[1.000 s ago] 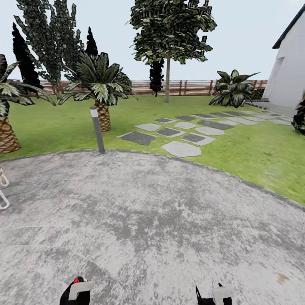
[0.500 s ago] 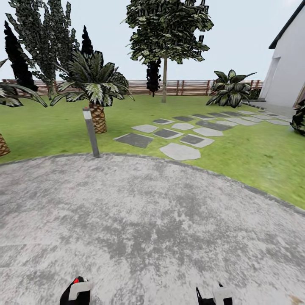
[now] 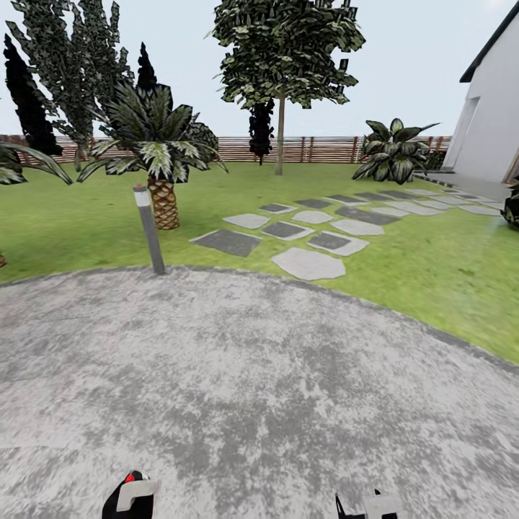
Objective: In the garden, pick up the pesticide atomizer on the floor and spray pesticide onto both trees until each tree trunk is fully covered.
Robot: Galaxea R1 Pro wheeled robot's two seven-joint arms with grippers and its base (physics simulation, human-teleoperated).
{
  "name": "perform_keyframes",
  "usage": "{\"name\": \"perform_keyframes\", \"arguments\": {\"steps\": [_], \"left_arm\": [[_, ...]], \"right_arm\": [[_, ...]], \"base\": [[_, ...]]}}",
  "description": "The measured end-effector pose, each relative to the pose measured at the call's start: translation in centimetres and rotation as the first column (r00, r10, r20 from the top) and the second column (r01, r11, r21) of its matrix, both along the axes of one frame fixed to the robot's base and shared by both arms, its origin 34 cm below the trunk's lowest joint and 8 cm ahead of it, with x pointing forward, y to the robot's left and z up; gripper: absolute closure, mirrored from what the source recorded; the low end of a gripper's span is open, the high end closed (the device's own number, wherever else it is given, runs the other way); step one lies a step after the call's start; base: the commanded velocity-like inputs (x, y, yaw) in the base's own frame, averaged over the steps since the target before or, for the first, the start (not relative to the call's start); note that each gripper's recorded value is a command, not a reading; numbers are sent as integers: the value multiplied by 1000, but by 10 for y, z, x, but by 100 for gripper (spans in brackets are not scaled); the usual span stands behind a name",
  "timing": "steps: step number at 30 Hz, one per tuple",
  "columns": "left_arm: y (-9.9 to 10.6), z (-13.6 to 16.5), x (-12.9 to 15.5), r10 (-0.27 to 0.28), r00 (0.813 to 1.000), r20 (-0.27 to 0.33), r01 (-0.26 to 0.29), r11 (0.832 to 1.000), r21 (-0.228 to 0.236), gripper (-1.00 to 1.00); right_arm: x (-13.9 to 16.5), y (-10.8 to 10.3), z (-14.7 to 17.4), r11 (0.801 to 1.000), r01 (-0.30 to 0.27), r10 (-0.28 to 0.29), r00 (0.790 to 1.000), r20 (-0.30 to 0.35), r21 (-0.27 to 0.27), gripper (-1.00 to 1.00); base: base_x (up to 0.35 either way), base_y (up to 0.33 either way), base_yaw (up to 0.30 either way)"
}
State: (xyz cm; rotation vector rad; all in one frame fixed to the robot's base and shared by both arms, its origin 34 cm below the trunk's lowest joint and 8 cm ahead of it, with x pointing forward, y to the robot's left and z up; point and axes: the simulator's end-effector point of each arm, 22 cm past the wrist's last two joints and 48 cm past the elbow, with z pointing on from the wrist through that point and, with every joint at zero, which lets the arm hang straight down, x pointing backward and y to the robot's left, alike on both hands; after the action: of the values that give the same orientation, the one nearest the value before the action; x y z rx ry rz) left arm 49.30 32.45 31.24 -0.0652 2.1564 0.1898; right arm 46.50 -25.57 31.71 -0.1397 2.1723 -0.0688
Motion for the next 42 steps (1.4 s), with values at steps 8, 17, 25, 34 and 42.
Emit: {"name": "perform_keyframes", "arguments": {"steps": [8,17,25,34,42], "left_arm": [[0,0,0,0,1000,-1,0,1000,0,100],[0,0,0,0,1000,-1,0,1000,0,100],[0,0,0,0,1000,-1,0,1000,0,100],[0,0,0,0,1000,-1,0,1000,0,100],[0,0,0,0,1000,0,0,1000,0,100]], "right_arm": [[0,0,0,1000,1,-1,1000,1,1,-100],[0,0,0,1000,1,-1,1000,1,1,-100],[0,1,0,1000,1,-1,1000,1,2,-100],[0,1,0,1000,2,-2,1000,1,2,-100],[0,1,0,1000,2,-2,1000,1,2,-100]], "base": [[339,0,0],[339,0,-22],[339,0,-1],[339,0,0],[339,0,0]]}}
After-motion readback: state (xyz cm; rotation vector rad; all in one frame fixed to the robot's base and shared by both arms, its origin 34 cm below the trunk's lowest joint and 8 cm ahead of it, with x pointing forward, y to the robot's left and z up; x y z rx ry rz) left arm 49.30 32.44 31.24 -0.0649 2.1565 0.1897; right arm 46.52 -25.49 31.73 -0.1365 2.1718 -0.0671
